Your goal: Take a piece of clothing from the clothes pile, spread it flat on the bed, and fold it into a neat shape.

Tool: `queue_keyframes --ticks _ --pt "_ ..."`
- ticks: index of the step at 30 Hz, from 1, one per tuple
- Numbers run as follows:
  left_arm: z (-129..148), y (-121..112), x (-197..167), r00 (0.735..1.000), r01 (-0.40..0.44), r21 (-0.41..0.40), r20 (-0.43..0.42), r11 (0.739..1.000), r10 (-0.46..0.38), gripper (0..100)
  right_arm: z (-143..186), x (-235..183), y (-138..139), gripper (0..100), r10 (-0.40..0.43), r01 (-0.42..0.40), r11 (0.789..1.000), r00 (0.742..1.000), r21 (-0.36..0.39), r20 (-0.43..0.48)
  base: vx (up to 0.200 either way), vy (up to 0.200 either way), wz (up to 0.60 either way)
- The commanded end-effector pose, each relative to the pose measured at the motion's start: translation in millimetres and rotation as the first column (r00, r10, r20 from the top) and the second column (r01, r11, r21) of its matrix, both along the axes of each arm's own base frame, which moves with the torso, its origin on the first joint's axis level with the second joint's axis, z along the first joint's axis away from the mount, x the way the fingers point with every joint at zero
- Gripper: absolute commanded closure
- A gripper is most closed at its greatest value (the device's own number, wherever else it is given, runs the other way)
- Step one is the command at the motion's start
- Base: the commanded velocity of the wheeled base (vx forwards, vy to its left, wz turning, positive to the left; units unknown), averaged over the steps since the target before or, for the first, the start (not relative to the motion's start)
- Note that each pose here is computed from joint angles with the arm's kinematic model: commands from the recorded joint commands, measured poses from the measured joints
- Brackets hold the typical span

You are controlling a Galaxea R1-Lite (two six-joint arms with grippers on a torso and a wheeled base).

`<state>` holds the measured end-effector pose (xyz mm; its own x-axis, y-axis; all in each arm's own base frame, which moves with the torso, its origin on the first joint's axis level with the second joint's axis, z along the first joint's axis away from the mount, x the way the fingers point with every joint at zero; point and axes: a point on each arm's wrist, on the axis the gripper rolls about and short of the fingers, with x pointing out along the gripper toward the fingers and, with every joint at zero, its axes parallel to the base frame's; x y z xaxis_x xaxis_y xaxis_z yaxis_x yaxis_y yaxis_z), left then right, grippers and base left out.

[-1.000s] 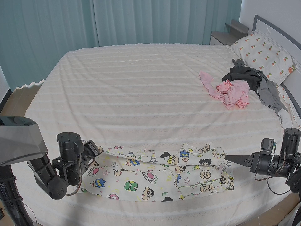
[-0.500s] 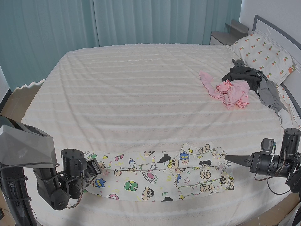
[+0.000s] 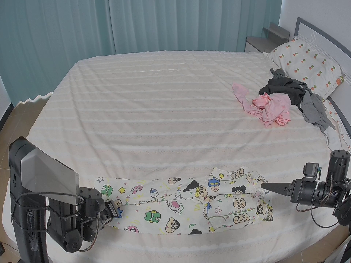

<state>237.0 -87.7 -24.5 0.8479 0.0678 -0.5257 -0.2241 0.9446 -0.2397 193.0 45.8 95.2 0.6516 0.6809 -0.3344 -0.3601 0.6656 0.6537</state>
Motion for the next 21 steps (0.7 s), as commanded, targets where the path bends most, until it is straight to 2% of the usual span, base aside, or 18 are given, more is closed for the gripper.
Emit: queue_keyframes --ticks 1,15,21 --pt "-8.3 1.3 -3.0 0.999 -0.001 0.012 -0.034 1.0 0.002 100 -0.6 -0.3 0.5 0 0.003 -0.003 1.0 1.0 0.0 -0.003 0.0 0.0 0.0" --pt "-5.7 0.6 -2.7 0.999 0.016 -0.015 -0.03 1.0 -0.016 100 -1.5 -0.3 0.5 0 0.003 -0.003 1.0 1.0 -0.001 -0.007 0.0 0.0 0.0" --pt "33.5 10.8 -5.4 0.996 -0.004 -0.128 0.088 0.992 0.016 100 -1.8 0.3 0.3 0 0.001 -0.001 1.0 1.0 0.0 -0.01 0.0 0.0 0.0"
